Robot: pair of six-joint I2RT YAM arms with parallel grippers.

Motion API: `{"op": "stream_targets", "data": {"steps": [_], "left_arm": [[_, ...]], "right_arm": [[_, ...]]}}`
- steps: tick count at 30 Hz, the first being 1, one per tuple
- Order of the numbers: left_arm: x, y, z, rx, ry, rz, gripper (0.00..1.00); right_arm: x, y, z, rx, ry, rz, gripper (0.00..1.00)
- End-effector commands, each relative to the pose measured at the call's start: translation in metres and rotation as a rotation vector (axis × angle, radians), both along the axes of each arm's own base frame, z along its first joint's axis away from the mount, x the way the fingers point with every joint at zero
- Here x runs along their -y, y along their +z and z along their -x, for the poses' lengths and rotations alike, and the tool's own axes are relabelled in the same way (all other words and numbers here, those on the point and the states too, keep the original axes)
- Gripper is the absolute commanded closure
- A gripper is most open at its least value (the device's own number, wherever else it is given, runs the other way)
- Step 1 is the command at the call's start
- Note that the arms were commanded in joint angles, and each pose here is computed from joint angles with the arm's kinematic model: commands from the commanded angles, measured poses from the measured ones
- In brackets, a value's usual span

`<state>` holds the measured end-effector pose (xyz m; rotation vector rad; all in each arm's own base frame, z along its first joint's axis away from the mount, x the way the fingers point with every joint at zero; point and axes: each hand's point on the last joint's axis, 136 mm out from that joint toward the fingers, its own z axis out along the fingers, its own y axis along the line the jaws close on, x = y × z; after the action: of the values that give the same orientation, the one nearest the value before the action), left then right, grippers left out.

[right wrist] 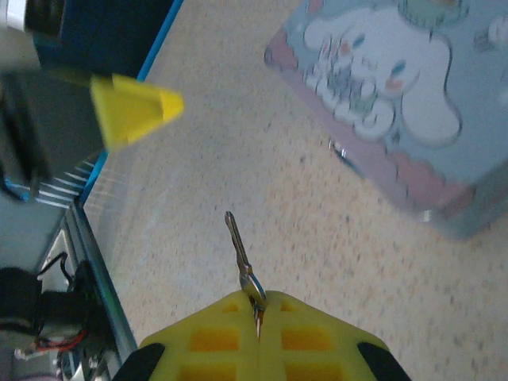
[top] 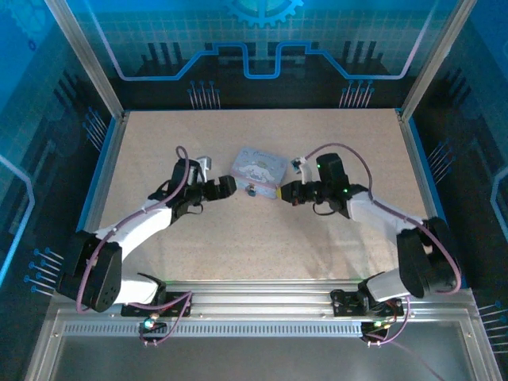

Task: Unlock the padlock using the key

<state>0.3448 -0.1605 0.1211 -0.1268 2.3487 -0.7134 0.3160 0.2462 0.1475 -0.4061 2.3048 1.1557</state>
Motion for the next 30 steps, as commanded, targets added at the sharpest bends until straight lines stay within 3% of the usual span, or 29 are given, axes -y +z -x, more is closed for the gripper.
{"op": "stream_targets", "data": {"steps": [1,10,17,30], "left_arm": [[0.020,0.012,0.004,0.069,-0.097,0.032,0.04],[0.008,0.010,-0.052,0.017,-0.019,0.009,0.01],[0.009,-0.011,-0.088,-0.056,-0.034,-0.036,0.03],[0.004,-0.065,-0.082,-0.194,-0.019,-0.085,0.11]], "right_arm": [[-0.008,0.012,-0.031,0.044,-0.003,-0.022,1.00],[-0.025,-0.018,-0.084,-0.030,-0.023,-0.018,1.00],[-0.025,-0.043,-0.101,-0.089,-0.050,0.023,1.00],[-0.018,-0.079,-0.083,-0.206,-0.039,0.109,1.00]]}}
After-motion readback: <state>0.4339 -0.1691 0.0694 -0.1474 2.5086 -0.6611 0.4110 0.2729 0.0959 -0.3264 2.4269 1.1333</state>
